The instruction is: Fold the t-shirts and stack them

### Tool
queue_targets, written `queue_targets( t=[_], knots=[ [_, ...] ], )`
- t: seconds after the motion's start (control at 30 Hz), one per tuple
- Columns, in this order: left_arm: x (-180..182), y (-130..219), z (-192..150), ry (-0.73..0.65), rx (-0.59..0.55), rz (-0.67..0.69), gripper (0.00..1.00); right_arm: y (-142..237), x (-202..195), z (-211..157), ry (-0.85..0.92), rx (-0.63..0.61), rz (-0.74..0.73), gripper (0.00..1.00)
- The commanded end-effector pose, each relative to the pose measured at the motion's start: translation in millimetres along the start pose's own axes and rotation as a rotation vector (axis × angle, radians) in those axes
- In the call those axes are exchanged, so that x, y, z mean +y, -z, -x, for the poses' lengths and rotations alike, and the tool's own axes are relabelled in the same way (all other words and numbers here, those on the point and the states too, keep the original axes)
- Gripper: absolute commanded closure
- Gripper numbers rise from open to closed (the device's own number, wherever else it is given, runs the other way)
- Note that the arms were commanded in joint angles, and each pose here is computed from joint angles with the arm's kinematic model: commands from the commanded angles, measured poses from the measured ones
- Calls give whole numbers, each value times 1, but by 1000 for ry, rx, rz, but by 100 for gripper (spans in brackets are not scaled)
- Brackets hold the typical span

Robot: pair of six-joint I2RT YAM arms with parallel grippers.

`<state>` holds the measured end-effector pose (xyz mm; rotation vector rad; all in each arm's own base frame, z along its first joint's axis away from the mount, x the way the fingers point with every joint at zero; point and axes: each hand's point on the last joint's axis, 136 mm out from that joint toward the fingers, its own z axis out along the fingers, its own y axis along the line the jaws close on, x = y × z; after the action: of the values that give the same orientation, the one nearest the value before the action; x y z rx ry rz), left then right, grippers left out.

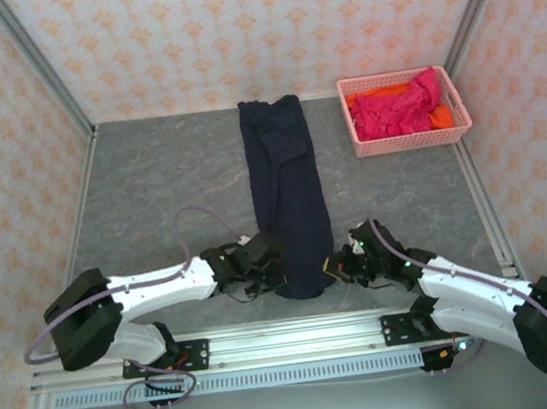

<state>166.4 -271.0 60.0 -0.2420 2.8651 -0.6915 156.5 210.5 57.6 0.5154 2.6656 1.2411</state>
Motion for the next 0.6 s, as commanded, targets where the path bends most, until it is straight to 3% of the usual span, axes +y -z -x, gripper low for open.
queue_targets(
  t=[0.0,0.27,0.57],
  knots=[
    [2,22,18,-2,-80,32,100,8,23,13,25,-67,43,100],
    [7,36,59,84,-107,17,100,13,60,65,22,-223,53,100],
    [-13,42,123,129,-129,-10,100,-6,101,122,57,-232,37,100]
  ],
)
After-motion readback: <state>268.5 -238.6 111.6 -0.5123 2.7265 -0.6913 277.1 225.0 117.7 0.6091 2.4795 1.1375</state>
